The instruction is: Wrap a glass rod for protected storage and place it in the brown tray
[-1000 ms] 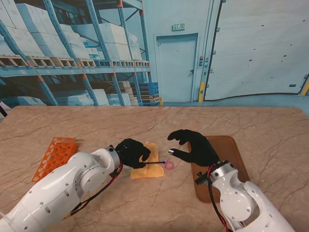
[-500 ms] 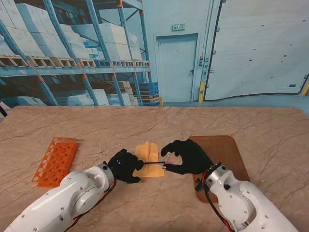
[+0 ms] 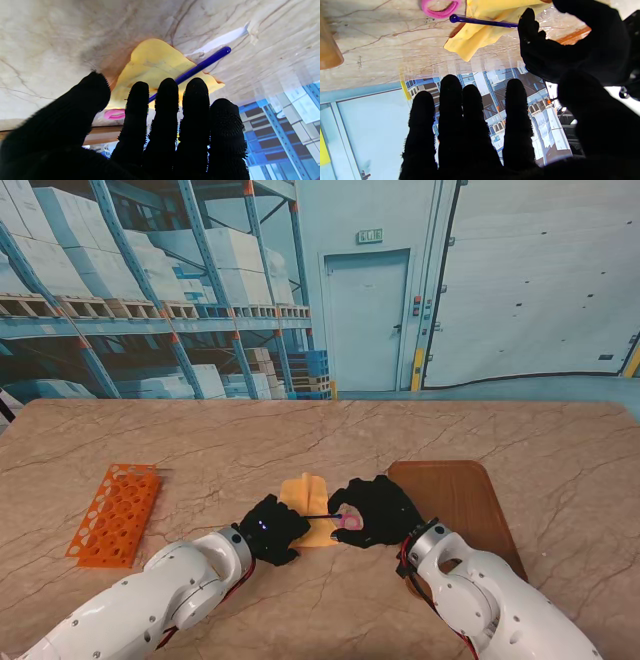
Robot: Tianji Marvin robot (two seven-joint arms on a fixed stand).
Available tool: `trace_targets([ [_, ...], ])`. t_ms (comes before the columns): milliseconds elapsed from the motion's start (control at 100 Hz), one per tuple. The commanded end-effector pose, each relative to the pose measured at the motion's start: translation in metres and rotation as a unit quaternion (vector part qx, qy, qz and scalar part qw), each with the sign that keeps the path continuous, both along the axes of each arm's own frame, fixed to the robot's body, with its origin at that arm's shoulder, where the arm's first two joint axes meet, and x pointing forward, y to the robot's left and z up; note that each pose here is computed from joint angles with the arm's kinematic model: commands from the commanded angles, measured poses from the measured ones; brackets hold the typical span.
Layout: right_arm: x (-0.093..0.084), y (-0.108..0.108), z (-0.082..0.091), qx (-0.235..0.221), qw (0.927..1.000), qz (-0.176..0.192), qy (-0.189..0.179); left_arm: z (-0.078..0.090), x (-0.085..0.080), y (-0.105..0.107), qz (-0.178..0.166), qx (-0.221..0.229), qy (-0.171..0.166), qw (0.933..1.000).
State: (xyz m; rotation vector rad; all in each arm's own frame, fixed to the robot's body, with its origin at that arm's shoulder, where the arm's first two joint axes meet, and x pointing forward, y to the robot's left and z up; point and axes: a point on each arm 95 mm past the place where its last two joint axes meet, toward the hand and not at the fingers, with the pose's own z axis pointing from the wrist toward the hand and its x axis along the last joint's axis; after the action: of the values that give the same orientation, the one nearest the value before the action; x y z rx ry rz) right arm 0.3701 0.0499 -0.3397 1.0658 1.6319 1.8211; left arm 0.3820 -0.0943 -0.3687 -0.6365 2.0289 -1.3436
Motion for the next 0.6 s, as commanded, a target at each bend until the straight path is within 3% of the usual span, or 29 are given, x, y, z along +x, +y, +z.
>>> trace_targets([
  [0, 0.001, 0.004, -0.001, -0.001, 1.0, 0.003, -0.002, -0.004, 0.001, 0.0, 0.008, -0.005, 0.002, 1.0],
  [370, 0.009, 0.014, -0.004, -0.035, 0.9992, 0.012, -0.016, -0.006, 0.008, -0.003, 0.029, -0.039, 0.003, 0.9988],
  [590, 0.012, 0.019, -0.006, -0.081, 0.9958, 0.024, -0.037, -0.004, 0.01, -0.005, 0.048, -0.075, 0.0, 0.996],
])
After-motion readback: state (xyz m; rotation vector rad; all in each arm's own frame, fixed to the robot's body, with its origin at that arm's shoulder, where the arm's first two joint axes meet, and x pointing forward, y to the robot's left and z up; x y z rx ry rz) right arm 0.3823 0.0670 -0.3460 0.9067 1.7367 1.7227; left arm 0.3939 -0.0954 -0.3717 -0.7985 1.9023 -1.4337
